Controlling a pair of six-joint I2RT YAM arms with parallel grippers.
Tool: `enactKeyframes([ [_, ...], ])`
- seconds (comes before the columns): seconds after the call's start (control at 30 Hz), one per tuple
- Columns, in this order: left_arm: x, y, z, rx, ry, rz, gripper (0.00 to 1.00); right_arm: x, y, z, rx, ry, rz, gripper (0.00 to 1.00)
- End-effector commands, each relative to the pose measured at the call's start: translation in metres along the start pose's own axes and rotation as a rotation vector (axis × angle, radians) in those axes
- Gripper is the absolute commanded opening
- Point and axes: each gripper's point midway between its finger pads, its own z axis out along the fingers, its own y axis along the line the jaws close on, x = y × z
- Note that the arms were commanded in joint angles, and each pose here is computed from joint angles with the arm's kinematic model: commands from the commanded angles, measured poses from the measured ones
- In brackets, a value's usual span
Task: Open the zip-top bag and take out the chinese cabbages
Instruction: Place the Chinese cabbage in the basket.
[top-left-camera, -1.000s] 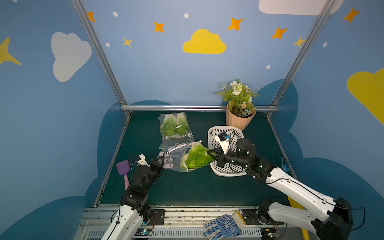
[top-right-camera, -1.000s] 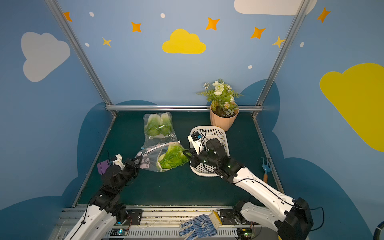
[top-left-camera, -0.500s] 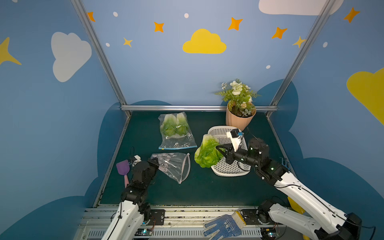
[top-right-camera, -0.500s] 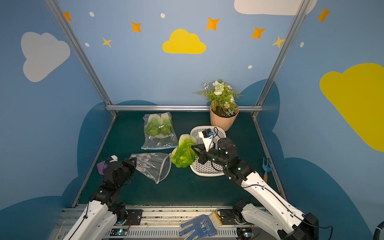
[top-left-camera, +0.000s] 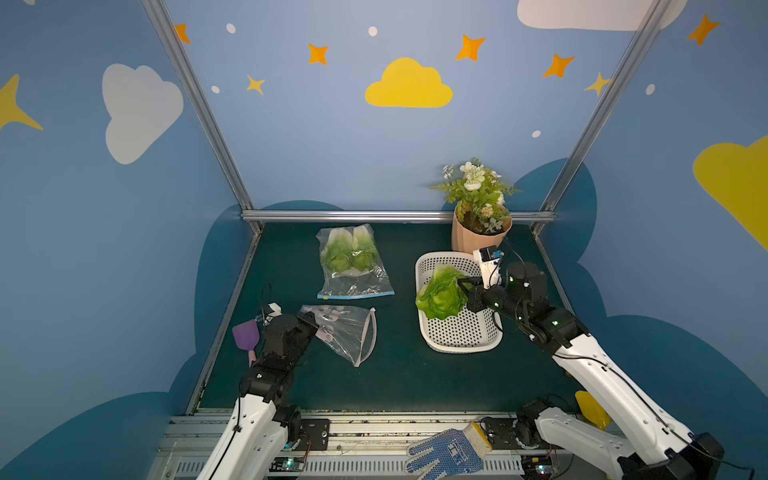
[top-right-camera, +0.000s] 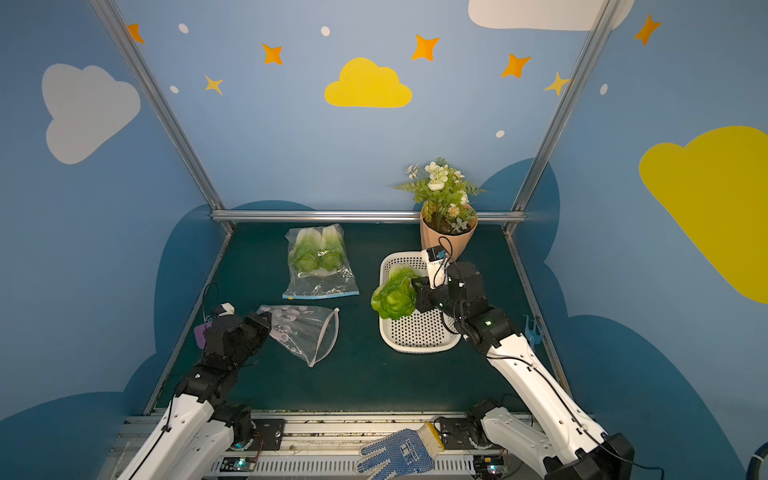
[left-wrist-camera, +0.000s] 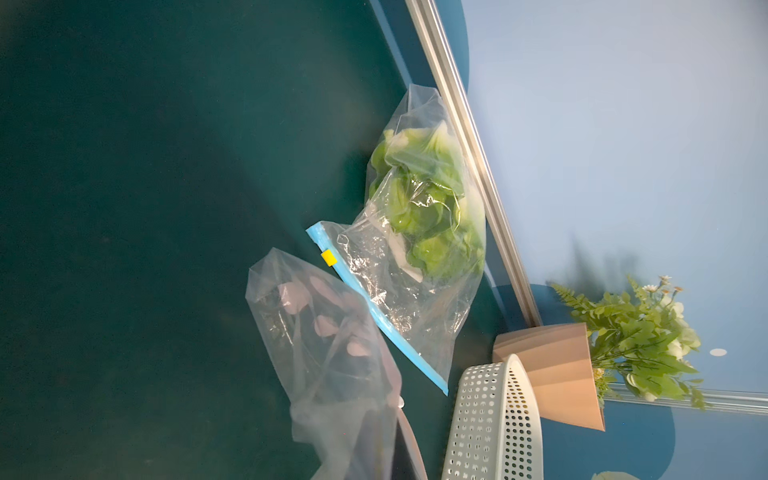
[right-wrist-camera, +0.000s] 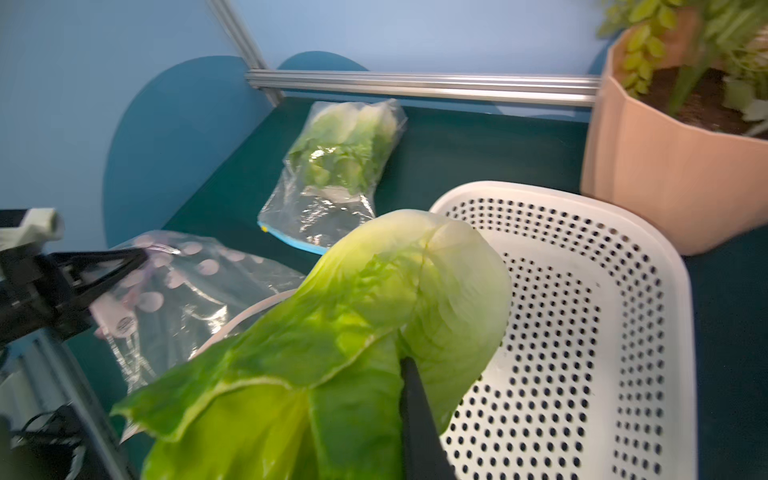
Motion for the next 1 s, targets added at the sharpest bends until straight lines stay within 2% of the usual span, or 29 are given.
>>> enactKeyframes([
  [0.0,0.003,0.001,0.0,-0.012,0.024,0.023,0.05,-0.004,-0.031,0.003,0.178,0.004,0.035,0.0],
  [0.17,0.001,-0.008,0.0,-0.008,0.036,0.048,0.05,0.002,-0.073,0.02,0.425,0.097,0.052,0.0],
  [0.37,-0.003,-0.018,-0.001,-0.023,0.049,0.094,0.05,0.007,-0.104,0.05,0.593,0.17,0.054,0.0],
  [0.63,0.006,-0.027,0.005,0.013,0.102,0.057,0.05,0.014,-0.127,0.095,0.701,0.266,0.045,0.0],
  [0.9,0.006,-0.035,0.007,0.032,0.113,0.058,0.05,0.03,-0.137,0.128,0.73,0.332,0.054,0.0],
  [0.97,0.005,-0.035,0.007,0.03,0.115,0.061,0.05,0.034,-0.136,0.136,0.713,0.344,0.058,0.07],
])
